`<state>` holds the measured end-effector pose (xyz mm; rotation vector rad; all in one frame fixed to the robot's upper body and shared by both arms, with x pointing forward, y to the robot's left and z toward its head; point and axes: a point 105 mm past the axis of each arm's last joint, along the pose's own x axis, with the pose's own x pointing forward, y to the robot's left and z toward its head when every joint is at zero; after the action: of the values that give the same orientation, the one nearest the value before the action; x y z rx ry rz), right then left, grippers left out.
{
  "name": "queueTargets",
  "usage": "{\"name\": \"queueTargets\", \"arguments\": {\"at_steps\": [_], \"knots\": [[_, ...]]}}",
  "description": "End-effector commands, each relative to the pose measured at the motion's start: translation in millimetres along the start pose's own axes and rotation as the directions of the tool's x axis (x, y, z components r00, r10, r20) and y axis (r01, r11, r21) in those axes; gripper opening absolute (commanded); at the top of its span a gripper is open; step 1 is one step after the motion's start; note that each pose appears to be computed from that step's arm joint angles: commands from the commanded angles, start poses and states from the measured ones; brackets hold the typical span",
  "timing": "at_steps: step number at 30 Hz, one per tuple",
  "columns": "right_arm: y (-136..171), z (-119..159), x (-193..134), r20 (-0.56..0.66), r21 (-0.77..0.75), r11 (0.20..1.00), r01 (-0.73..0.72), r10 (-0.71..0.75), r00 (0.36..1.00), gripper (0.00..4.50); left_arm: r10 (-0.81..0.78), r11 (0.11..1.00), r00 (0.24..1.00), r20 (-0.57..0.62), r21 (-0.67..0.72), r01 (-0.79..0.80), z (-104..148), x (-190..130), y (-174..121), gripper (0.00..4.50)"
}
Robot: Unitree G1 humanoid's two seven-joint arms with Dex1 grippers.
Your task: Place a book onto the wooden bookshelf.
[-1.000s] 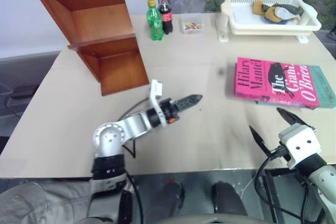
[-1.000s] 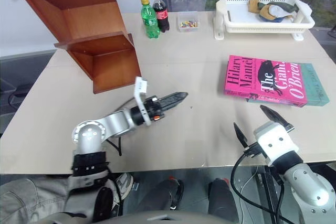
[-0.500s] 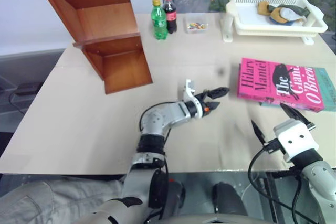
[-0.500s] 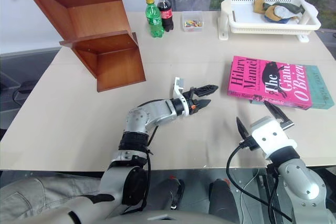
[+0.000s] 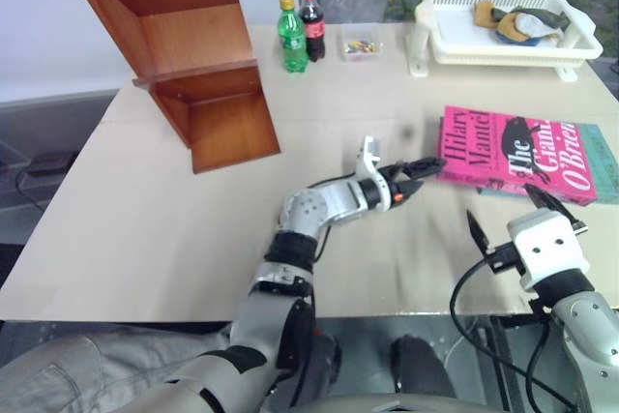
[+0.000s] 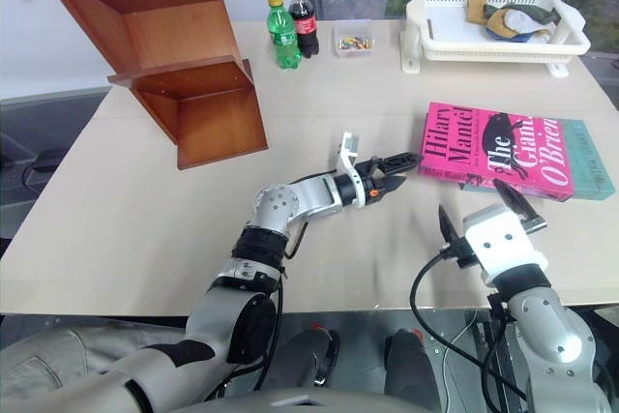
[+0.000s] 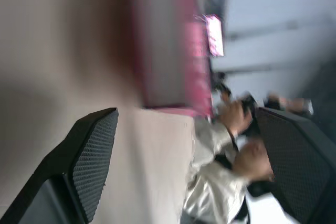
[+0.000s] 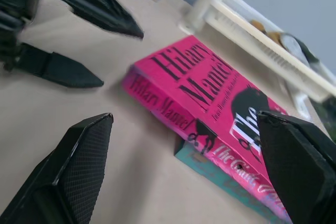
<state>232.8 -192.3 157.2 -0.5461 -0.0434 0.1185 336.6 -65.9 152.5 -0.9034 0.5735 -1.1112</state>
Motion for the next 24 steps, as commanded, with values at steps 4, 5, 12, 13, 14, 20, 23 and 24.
{"name": "queueTargets", "arguments": {"at_steps": [4, 5, 12, 13, 14, 20, 23, 24], "knots": [[-53, -11, 6, -0.080, 0.126, 0.975, 0.185, -0.176, 0.981, 4.50, -0.120, 0.872, 0.993, -0.019, 0.477, 0.114, 7, -48, -27, 4.46], [-70, -13, 9, -0.089, 0.217, 0.947, 0.238, -0.224, 0.971, 4.50, -0.133, 0.826, 0.990, -0.044, 0.547, 0.136, 6, -61, -28, 4.46], [-155, -26, 23, -0.169, 0.404, 0.811, 0.423, -0.388, 0.906, 4.50, -0.118, 0.689, 0.989, -0.094, 0.709, 0.150, 5, -85, -24, 4.46], [-167, -33, 26, -0.196, 0.384, 0.807, 0.448, -0.403, 0.894, 4.25, -0.113, 0.682, 0.990, -0.087, 0.718, 0.140, 5, -85, -23, 4.49], [-176, -39, 29, -0.218, 0.362, 0.810, 0.462, -0.408, 0.886, 3.97, -0.111, 0.676, 0.991, -0.081, 0.725, 0.135, 5, -84, -23, 4.50], [-212, -84, 52, -0.338, 0.258, 0.830, 0.495, -0.403, 0.851, 1.21, -0.112, 0.638, 0.991, -0.068, 0.760, 0.124, 2, -84, -27, 4.50], [-219, -102, 63, -0.389, 0.239, 0.834, 0.496, -0.386, 0.836, 0.04, -0.105, 0.619, 0.993, -0.050, 0.778, 0.104, 5, -87, -28, 4.50], [-221, -109, 67, -0.408, 0.225, 0.841, 0.492, -0.377, 0.831, 0.04, -0.108, 0.606, 0.993, -0.046, 0.789, 0.102, 6, -89, -29, 4.50]]}}
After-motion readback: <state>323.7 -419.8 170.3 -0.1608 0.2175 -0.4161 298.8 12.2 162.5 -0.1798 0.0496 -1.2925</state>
